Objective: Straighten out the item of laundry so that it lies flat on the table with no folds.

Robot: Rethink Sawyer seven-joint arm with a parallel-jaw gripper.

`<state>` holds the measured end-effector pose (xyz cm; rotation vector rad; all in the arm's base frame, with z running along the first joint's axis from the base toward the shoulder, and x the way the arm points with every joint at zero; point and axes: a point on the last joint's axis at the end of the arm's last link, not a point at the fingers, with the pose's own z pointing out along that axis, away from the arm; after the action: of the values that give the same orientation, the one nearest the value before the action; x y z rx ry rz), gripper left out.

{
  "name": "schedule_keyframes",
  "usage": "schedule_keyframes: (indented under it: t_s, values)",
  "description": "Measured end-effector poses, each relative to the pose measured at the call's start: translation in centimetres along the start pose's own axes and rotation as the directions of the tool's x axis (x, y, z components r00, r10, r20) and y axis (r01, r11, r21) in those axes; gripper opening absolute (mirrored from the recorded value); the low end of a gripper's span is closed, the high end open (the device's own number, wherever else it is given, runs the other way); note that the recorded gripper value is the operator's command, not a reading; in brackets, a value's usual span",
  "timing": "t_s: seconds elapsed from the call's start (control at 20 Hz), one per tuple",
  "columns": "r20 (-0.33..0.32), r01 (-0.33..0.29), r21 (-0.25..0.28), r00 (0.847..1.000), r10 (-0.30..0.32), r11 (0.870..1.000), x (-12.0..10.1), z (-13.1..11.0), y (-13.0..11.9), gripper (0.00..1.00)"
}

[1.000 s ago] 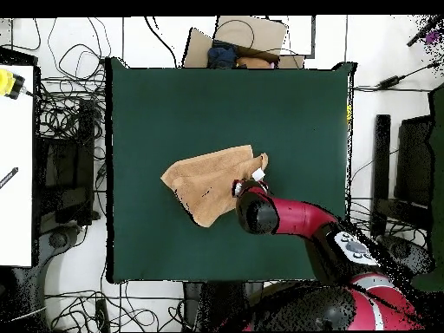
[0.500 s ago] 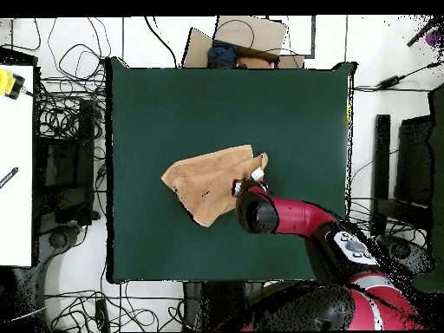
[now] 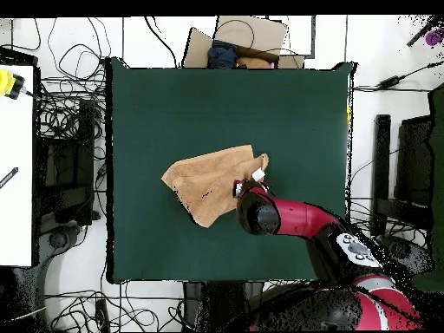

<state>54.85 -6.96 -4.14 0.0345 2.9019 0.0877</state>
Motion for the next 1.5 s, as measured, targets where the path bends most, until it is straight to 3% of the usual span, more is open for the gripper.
schedule_keyframes:
  t_s: [0.25, 0.5, 0.95, 1.5]
  values:
    - [0.004, 0.041, 0.006, 0.999, -0.041, 0.999, 1.9, -1.2, -0.1, 0.0]
    - [-0.017, 0.091, 0.011, 0.996, -0.091, 0.996, 5.2, -2.3, -0.3, 0.0]
    - [-0.079, 0.166, -0.013, 0.983, -0.166, 0.986, 9.8, -1.2, -0.3, 0.0]
    - [-0.037, 0.24, 0.013, 0.97, -0.239, 0.971, 10.5, -1.5, -0.1, 0.0]
